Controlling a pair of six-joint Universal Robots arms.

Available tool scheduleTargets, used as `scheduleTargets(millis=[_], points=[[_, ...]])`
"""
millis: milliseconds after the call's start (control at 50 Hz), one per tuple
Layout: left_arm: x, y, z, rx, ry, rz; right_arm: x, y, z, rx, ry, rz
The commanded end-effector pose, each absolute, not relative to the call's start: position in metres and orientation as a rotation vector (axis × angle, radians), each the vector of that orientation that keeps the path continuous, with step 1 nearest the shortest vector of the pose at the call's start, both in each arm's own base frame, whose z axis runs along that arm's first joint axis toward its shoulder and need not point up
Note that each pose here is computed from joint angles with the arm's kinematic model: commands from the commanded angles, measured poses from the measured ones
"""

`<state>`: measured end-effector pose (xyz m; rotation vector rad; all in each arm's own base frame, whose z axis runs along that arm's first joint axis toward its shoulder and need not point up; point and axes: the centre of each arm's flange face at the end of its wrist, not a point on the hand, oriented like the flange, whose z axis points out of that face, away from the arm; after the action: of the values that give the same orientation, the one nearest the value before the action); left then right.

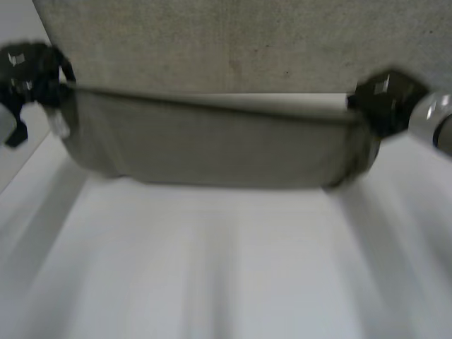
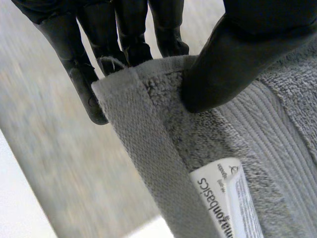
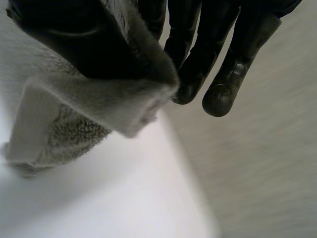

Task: Fold the towel.

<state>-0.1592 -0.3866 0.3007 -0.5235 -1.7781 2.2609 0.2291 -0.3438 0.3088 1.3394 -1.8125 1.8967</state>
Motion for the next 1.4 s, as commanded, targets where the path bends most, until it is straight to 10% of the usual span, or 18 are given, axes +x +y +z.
scheduleTargets(millis=[20,180,540,1000,1400], points=[[-0.166,-0.402,0.384,-0.337,-1.457,2.47,0.269,-0.358,0.409,1.011,-1.281,2.457],[-0.158,-0.395,0.402,-0.136,-1.379,2.43,0.262,-0.341,0.392,0.947,-1.511,2.547],[-0.126,-0.343,0.194,-0.43,-1.957,1.939,0.22,-0.296,0.2,1.546,-1.898,1.823],[-0.121,-0.286,0.277,-0.438,-1.808,2.006,0.177,-0.259,0.29,1.257,-1.993,1.913],[-0.162,-0.376,0.191,-0.485,-1.827,1.875,0.229,-0.353,0.196,1.521,-2.043,1.77]])
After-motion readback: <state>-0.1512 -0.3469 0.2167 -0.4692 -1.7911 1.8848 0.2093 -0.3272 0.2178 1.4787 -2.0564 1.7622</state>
